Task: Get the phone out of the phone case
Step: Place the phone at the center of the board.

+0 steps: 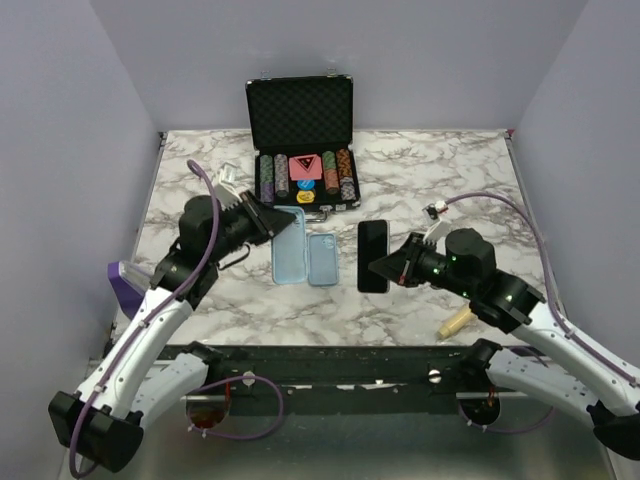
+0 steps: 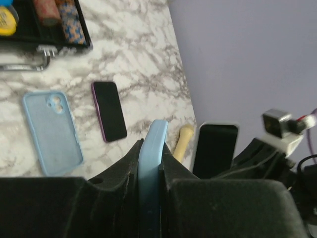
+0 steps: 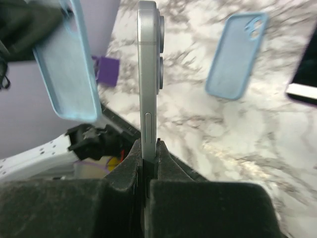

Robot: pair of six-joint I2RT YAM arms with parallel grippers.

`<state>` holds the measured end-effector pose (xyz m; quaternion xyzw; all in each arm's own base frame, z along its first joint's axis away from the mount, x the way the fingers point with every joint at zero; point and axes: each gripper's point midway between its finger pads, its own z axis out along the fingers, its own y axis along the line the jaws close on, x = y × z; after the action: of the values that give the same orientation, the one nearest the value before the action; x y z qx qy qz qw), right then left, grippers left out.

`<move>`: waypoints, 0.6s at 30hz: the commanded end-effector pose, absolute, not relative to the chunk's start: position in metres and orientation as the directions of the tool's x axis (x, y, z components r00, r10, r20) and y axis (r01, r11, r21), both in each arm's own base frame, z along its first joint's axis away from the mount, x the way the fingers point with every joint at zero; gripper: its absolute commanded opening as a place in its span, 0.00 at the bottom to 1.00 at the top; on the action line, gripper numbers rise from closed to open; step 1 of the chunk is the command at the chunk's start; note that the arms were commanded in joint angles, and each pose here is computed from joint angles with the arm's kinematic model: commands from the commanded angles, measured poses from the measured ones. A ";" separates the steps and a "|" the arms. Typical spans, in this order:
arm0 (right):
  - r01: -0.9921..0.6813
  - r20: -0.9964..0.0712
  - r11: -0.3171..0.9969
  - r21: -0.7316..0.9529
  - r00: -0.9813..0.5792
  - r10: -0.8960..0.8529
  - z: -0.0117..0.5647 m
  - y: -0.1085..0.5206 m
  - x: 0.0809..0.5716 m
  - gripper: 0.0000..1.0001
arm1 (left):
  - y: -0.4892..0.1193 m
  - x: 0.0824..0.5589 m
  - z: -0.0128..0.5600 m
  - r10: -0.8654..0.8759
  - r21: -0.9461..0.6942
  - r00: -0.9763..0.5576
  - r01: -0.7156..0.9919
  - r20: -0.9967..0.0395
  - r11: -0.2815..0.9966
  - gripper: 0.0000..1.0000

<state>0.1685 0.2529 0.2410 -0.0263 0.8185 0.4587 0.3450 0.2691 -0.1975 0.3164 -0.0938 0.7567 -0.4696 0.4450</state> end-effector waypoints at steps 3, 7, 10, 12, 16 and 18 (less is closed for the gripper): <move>-0.272 -0.725 0.794 0.544 -0.628 0.282 0.247 0.196 0.191 0.01 | -0.232 0.203 0.198 -0.487 -0.845 -0.793 0.065 -0.367 0.531 0.00; -0.282 -0.735 0.795 0.538 -0.619 0.278 0.251 0.197 0.193 0.01 | -0.251 0.191 0.166 -0.541 -0.880 -0.799 -0.032 -0.262 0.473 0.00; -0.284 -0.724 0.788 0.546 -0.634 0.273 0.246 0.200 0.191 0.01 | -0.259 0.194 0.144 -0.572 -0.891 -0.790 -0.075 -0.221 0.448 0.00; -0.292 -0.709 0.771 0.566 -0.649 0.275 0.241 0.205 0.189 0.01 | -0.258 0.199 0.131 -0.578 -0.877 -0.784 -0.093 -0.228 0.472 0.00; -0.295 -0.676 0.751 0.591 -0.689 0.261 0.223 0.214 0.183 0.01 | -0.231 0.229 0.114 -0.581 -0.809 -0.747 -0.101 -0.322 0.579 0.00; -0.300 -0.666 0.741 0.601 -0.701 0.256 0.217 0.217 0.181 0.01 | -0.213 0.245 0.110 -0.584 -0.807 -0.744 -0.104 -0.324 0.581 0.00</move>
<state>0.1837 0.2062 0.2198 -0.0100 0.8575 0.3296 0.3950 0.1977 -0.2401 0.0969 -0.1914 0.8593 -0.4110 0.2369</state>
